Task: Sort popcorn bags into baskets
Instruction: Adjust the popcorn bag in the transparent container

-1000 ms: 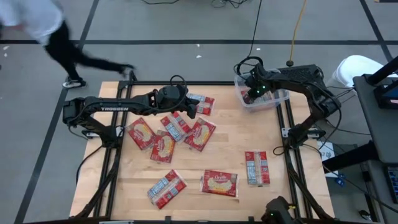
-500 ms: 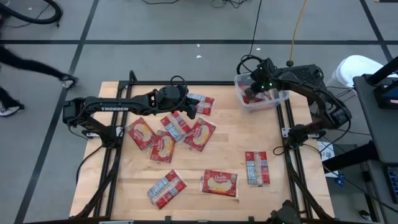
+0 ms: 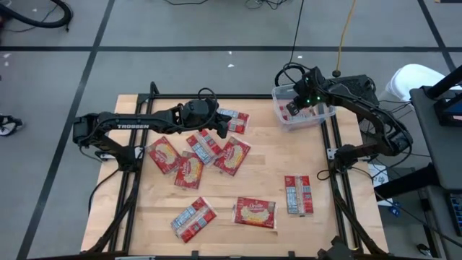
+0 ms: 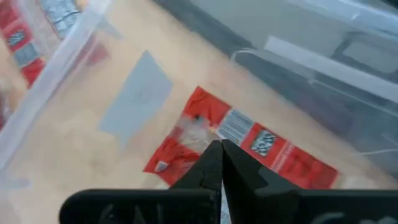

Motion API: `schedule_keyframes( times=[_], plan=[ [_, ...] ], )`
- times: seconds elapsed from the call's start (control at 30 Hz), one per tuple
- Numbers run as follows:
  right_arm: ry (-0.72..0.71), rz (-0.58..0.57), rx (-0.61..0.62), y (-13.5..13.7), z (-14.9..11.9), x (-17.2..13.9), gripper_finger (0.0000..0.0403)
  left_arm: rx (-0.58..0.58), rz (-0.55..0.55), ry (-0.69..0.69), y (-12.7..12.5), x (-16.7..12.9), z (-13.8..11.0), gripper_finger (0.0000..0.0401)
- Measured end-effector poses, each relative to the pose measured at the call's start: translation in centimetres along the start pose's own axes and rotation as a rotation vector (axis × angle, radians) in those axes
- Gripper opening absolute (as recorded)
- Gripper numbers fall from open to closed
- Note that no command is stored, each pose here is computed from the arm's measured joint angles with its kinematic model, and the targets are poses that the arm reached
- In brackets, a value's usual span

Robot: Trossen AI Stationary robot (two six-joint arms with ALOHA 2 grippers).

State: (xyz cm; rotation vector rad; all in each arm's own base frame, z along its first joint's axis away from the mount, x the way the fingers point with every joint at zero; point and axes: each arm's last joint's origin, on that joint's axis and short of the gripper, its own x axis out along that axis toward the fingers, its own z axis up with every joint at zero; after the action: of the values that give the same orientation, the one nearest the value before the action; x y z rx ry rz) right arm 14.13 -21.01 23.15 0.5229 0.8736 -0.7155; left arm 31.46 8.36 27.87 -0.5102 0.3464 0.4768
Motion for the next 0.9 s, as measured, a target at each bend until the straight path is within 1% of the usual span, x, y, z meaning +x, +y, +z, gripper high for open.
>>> schedule_keyframes(
  times=[0.07, 0.2, 0.3, 0.4, 0.57, 0.7, 0.8, 0.9],
  plan=[
    [0.026, 0.026, 0.018, 0.1, -0.3, 0.0, 0.0000, 0.000, 0.000, 0.000, 0.0, 0.0, 0.0, 0.0026],
    [0.081, 0.030, 0.064, 0.4, -0.8, 0.0, 0.0002, 0.006, 0.000, 0.000, 0.0, 0.0, 0.0, 0.0026],
    [0.128, -0.016, 0.076, 0.4, -1.2, 0.1, 0.0018, 0.005, 0.002, -0.001, 0.1, 0.0, 0.0, 0.0026],
    [0.197, -0.080, 0.126, 0.0, -1.6, 0.8, 0.0054, 0.002, 0.003, 0.000, 0.3, 0.0, 0.1, 0.0026],
    [0.274, -0.155, 0.255, -1.2, -2.1, 2.3, 0.0132, -0.008, -0.015, 0.011, 0.6, 0.1, 0.3, 0.0026],
    [0.300, -0.192, 0.293, -2.0, -2.2, 3.7, 0.0191, -0.020, -0.023, 0.016, 0.6, 0.1, 0.3, 0.0026],
    [0.314, -0.197, 0.307, -2.5, -2.2, 4.8, 0.0222, -0.024, -0.024, 0.018, 0.6, 0.1, 0.3, 0.0026],
    [0.339, -0.209, 0.346, -2.9, -2.5, 5.3, 0.0241, -0.038, -0.031, 0.023, 0.6, 0.1, 0.3, 0.0026]
  ],
)
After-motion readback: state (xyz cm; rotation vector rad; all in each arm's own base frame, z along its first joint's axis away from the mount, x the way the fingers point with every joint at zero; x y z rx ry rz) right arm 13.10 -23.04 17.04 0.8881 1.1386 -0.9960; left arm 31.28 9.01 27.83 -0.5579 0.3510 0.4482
